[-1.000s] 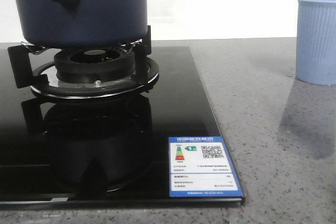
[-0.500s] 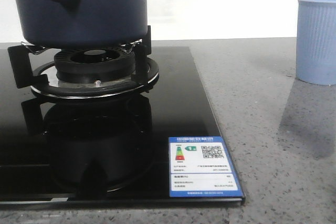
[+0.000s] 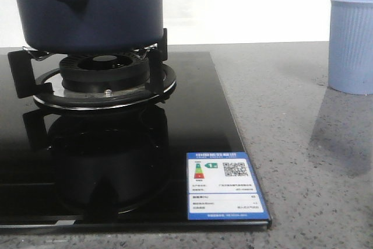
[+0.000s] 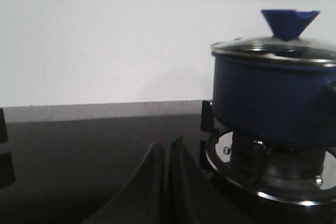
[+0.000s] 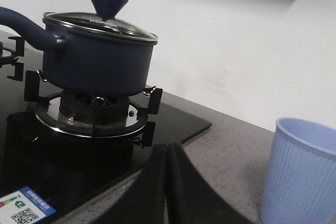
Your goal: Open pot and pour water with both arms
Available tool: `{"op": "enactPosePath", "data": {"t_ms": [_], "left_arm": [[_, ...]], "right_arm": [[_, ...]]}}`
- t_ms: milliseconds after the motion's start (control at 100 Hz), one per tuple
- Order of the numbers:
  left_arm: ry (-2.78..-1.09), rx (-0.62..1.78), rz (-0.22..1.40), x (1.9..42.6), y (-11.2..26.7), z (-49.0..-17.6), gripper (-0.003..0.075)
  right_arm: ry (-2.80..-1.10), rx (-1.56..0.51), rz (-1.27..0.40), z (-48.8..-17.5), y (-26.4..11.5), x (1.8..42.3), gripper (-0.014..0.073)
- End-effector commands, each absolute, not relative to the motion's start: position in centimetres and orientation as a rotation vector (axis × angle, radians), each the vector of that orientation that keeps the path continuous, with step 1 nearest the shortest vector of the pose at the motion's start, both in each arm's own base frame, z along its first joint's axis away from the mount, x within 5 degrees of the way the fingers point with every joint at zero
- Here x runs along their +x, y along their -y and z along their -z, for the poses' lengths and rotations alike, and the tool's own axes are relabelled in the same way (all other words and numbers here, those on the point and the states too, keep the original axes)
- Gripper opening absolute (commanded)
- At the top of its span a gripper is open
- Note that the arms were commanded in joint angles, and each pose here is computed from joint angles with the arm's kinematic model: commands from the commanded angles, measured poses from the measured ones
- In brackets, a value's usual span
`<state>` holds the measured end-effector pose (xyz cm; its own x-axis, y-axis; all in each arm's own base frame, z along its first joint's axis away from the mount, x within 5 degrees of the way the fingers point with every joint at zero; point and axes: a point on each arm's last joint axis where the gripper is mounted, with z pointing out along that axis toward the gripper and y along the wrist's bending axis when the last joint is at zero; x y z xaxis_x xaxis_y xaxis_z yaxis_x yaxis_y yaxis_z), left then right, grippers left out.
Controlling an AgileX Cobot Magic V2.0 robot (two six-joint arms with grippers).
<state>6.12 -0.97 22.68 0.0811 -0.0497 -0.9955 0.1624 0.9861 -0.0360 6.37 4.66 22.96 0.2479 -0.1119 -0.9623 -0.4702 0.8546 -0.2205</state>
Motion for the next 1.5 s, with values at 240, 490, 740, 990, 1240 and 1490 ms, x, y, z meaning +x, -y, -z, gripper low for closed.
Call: {"op": "enactPosePath", "data": {"t_ms": [240, 490, 740, 990, 1240, 1490], "left_arm": [[-1.462, 0.029, 0.148, 5.4, 0.6, -21.1, -0.0016], [-1.508, 0.028, 0.154, 5.4, 0.6, -20.7, -0.0016], [-1.508, 0.028, 0.154, 5.4, 0.6, -20.7, -0.0016], [-1.508, 0.028, 0.154, 5.4, 0.6, -20.7, -0.0016], [-1.508, 0.028, 0.154, 5.4, 0.6, -20.7, -0.0016], [-1.508, 0.028, 0.154, 5.4, 0.6, -20.7, -0.0016]], "right_arm": [[-1.262, -0.521, -0.291, -24.1, -4.8, 6.2, -0.0066], [-1.265, -0.519, -0.288, -24.1, -4.8, 6.3, -0.0066], [-1.265, -0.519, -0.288, -24.1, -4.8, 6.3, -0.0066], [-1.265, -0.519, -0.288, -24.1, -4.8, 6.3, -0.0066], [-1.277, -0.510, -0.277, -24.0, -4.7, 6.3, -0.0066], [-1.267, -0.517, -0.286, -24.1, -4.8, 6.3, -0.0066]]}}
